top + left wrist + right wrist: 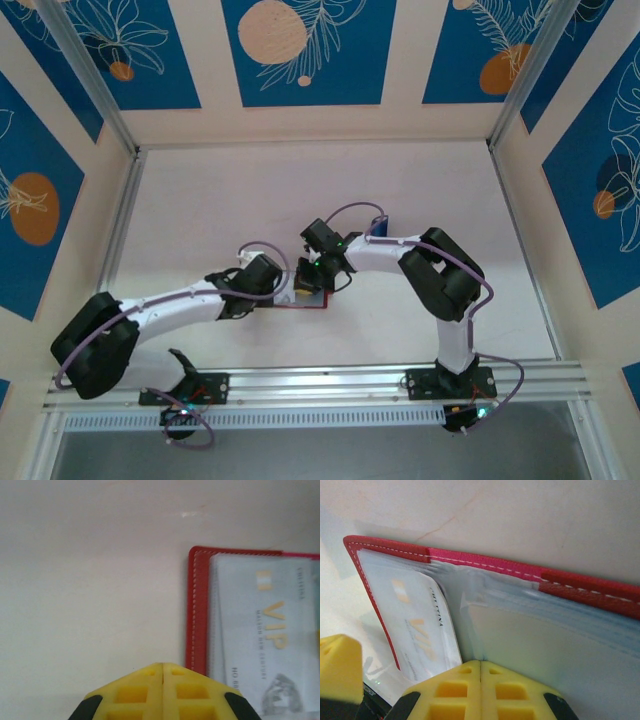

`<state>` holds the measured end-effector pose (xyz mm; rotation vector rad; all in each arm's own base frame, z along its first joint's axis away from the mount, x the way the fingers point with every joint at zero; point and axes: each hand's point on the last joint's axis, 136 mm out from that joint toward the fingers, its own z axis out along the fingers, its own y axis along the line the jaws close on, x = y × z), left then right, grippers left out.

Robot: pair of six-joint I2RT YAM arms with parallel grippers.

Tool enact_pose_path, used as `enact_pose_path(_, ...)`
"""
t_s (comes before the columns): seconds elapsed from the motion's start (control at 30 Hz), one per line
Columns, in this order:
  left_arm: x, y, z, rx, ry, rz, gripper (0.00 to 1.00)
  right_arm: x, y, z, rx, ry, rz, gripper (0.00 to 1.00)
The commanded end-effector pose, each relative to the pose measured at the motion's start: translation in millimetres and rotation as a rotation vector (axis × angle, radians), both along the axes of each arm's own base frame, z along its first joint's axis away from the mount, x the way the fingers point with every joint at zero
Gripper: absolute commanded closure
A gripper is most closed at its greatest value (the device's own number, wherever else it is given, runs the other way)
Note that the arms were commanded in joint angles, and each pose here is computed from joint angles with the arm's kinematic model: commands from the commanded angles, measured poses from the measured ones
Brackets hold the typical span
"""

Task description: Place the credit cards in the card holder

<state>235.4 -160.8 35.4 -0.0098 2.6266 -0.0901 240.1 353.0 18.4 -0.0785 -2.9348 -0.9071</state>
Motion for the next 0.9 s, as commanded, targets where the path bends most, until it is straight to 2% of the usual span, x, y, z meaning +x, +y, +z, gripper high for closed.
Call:
enact_pose_path(0.0, -5, 1, -15, -0.002, 0.057, -0.019, 1.00, -10, -13, -14, -0.076, 0.044, 0.004, 1.00)
enact_pose_path(0.37, -6, -14, -42, -0.003, 0.113, -0.080, 1.00, -14, 3, -5, -0.038, 0.040, 0.042, 1.00)
enact_pose_path(0.87, -9, -28, -44, -0.017, 0.115, -0.103, 1.00, -29, 39, -11, 0.065, 0.108, 0.074, 1.00)
